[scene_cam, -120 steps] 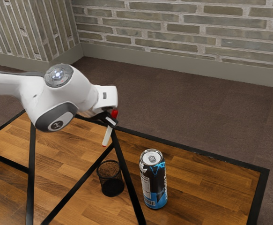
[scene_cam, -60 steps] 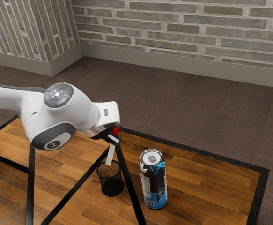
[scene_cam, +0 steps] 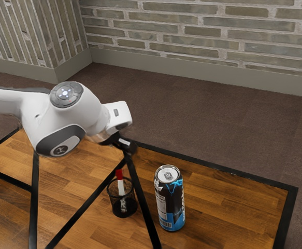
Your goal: Put the marker into the pen holder.
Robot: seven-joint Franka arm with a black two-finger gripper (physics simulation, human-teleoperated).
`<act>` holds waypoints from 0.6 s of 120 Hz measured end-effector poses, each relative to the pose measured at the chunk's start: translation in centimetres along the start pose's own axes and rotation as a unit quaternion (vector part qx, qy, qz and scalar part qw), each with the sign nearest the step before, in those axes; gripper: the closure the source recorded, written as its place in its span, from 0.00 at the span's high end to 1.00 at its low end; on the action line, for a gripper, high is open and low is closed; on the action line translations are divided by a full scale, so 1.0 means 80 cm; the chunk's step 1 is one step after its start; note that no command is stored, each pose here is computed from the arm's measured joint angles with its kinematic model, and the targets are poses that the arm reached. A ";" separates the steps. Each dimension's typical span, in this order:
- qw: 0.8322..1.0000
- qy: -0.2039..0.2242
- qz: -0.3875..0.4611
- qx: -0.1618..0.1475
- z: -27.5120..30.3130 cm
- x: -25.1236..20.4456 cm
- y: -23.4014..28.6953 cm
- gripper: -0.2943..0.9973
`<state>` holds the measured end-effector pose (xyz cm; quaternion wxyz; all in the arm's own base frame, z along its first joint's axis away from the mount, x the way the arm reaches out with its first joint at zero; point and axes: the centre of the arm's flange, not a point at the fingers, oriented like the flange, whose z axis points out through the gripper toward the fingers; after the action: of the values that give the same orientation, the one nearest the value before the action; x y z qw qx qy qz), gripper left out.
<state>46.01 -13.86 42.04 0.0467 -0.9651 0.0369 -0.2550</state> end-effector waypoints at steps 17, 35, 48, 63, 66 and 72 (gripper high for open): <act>0.993 0.004 -0.116 0.012 -0.057 0.142 -0.079 0.68; 0.981 -0.053 -0.185 0.026 -0.123 0.240 -0.174 0.73; 0.973 -0.105 -0.201 0.036 -0.148 0.253 -0.222 0.75; 0.963 -0.163 -0.209 0.050 -0.152 0.236 -0.267 0.76; 0.961 -0.172 -0.211 0.052 -0.152 0.232 -0.276 0.76; 0.957 -0.188 -0.214 0.056 -0.152 0.224 -0.292 0.76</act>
<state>56.66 6.79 63.85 0.0507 -0.9767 -0.1944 -0.0749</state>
